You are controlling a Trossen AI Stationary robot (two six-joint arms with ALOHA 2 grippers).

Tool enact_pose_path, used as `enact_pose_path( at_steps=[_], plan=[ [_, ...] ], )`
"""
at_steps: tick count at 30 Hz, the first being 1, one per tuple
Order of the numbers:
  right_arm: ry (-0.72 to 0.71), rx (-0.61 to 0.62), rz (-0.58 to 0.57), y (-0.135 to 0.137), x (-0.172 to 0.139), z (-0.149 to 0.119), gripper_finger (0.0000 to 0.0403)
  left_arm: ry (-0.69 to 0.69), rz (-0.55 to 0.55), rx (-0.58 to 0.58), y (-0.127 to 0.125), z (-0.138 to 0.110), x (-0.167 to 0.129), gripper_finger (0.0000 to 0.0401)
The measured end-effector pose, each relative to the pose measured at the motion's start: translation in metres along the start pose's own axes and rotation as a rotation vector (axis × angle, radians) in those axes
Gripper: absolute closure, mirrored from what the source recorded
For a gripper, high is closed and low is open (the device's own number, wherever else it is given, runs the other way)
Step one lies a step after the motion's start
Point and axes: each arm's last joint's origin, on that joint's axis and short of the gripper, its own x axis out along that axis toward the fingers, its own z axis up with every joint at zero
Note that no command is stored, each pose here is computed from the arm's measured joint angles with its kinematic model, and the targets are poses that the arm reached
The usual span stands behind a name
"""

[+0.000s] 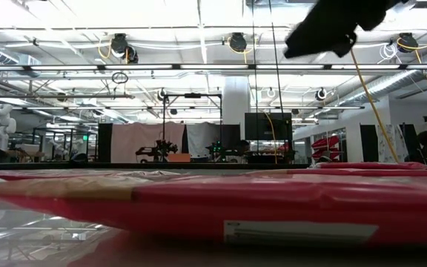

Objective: Sort popcorn bags into baskets
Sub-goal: Put the red popcorn bag into the blue bin

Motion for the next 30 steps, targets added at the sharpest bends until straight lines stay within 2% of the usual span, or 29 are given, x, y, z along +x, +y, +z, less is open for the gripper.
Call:
enact_pose_path(
  at_steps=[5, 9, 12, 16, 24, 30],
  plan=[
    [0.195, -0.008, -0.157, -0.011, -0.01, -0.004, 0.0263, -0.064, 0.071, 0.016, -0.013, 0.0, 0.02, 0.0357],
    [0.35, -0.121, -0.267, -0.025, -0.018, -0.017, 0.0258, -0.063, 0.111, 0.057, -0.025, -0.002, 0.037, 0.0356],
    [0.471, -0.219, -0.353, -0.036, -0.025, -0.028, 0.0242, -0.055, 0.134, 0.092, -0.032, -0.003, 0.049, 0.0357],
    [0.571, -0.249, -0.454, -0.053, -0.027, -0.044, 0.0205, -0.057, 0.167, 0.116, -0.038, -0.001, 0.064, 0.0357],
    [0.68, -0.333, -0.539, -0.074, -0.026, -0.084, 0.0129, -0.024, 0.213, 0.158, -0.041, 0.004, 0.09, 0.0357],
    [0.722, -0.369, -0.544, -0.084, -0.025, -0.103, 0.0109, 0.013, 0.233, 0.199, -0.041, 0.006, 0.107, 0.0357]
  ],
)
